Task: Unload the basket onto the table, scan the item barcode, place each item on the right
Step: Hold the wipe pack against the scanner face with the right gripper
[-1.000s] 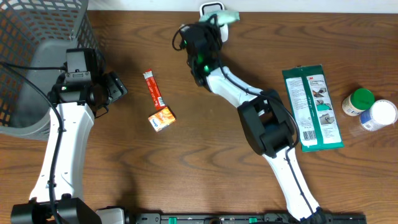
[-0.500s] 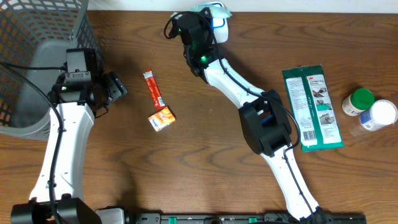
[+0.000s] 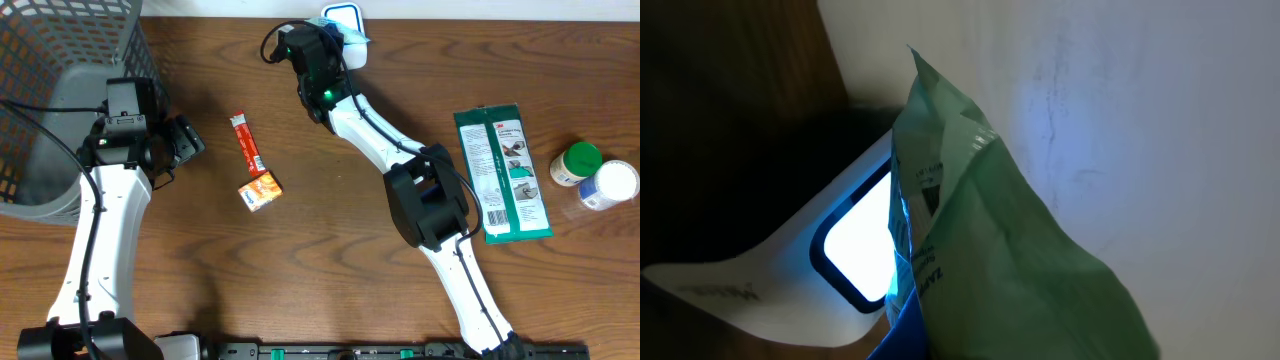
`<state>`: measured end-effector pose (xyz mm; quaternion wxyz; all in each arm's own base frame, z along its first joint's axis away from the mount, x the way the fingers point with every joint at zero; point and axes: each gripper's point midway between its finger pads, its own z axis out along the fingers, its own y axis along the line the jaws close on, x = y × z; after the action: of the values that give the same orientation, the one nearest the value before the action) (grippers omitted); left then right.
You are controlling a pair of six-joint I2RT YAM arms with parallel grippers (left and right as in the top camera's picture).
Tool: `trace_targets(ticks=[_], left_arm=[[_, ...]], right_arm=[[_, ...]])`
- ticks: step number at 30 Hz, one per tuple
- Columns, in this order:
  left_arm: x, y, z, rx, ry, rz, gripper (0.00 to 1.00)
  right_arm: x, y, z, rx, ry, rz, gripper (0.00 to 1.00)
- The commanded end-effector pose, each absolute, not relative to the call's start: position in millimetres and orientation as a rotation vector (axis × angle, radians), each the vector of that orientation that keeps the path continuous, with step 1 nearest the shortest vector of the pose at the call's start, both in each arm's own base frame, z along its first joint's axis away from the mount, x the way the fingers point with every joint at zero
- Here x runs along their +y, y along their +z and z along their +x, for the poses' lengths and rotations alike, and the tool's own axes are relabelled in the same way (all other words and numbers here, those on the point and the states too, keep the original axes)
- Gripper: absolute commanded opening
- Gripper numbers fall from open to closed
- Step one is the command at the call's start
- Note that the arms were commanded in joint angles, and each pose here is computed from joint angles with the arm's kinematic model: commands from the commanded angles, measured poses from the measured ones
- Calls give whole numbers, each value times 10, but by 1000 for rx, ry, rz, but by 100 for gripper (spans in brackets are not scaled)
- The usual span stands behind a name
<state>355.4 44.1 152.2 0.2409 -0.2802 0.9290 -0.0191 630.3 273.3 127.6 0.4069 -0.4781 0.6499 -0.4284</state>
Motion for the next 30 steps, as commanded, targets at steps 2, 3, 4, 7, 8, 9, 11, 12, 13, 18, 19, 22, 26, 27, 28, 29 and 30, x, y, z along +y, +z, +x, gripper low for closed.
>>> trace_targets(ticks=[2,3,4,7,8,9,11,12,13,18,19,22,26,27,28,29,30], left_arm=[[494,1582,3549,2517,-40,-788,84],[494,1582,3549,2517,-40,-788,84],[495,1582,3549,2517,-39,-789,84],[494,1582,3549,2517,-40,-788,84],[494,1582,3549,2517,-40,-788,84],[494,1582,3549,2517,-40,-788,84],[494,1583,3549,2516,-40,-788,84],[494,1582,3549,2517,-40,-788,84],[494,1582,3549,2517,-40,-788,84],[494,1582,3549,2517,-40,-788,84],[494,1583,3549,2516,-40,-788,84],[494,1582,3549,2517,-40,-788,84],[494,1583,3549,2516,-40,-788,84],[494,1582,3549,2517,-40,-788,84],[494,1582,3549,2517,-40,-788,84],[494,1582,3549,2517,-40,-788,84],[494,1582,3549,2517,-40,-788,84]], right_arm=[[2731,1427,6372,1635,-1029,-1089,1],[2732,1453,6381,1630,-1026,-1073,1],[2736,1475,6387,1626,-1022,-1060,1],[2742,1501,6395,1626,-1005,-1029,1],[2737,1507,6402,1634,-986,-997,1],[2733,1515,6406,1641,-969,-970,1],[2718,1502,6416,1660,-934,-919,1],[2711,1497,6426,1666,-917,-888,1],[2706,1481,6433,1671,-907,-871,1],[2669,1426,6451,1665,-944,-852,1],[2661,1430,6454,1661,-955,-851,1],[2666,1456,6465,1651,-949,-833,1],[2749,1479,6495,1644,-836,-782,1],[2749,1496,6496,1646,-822,-761,1],[2734,1548,6495,1645,-820,-737,1],[2717,1609,6490,1646,-816,-712,1],[2704,1690,6483,1644,-808,-686,1]])
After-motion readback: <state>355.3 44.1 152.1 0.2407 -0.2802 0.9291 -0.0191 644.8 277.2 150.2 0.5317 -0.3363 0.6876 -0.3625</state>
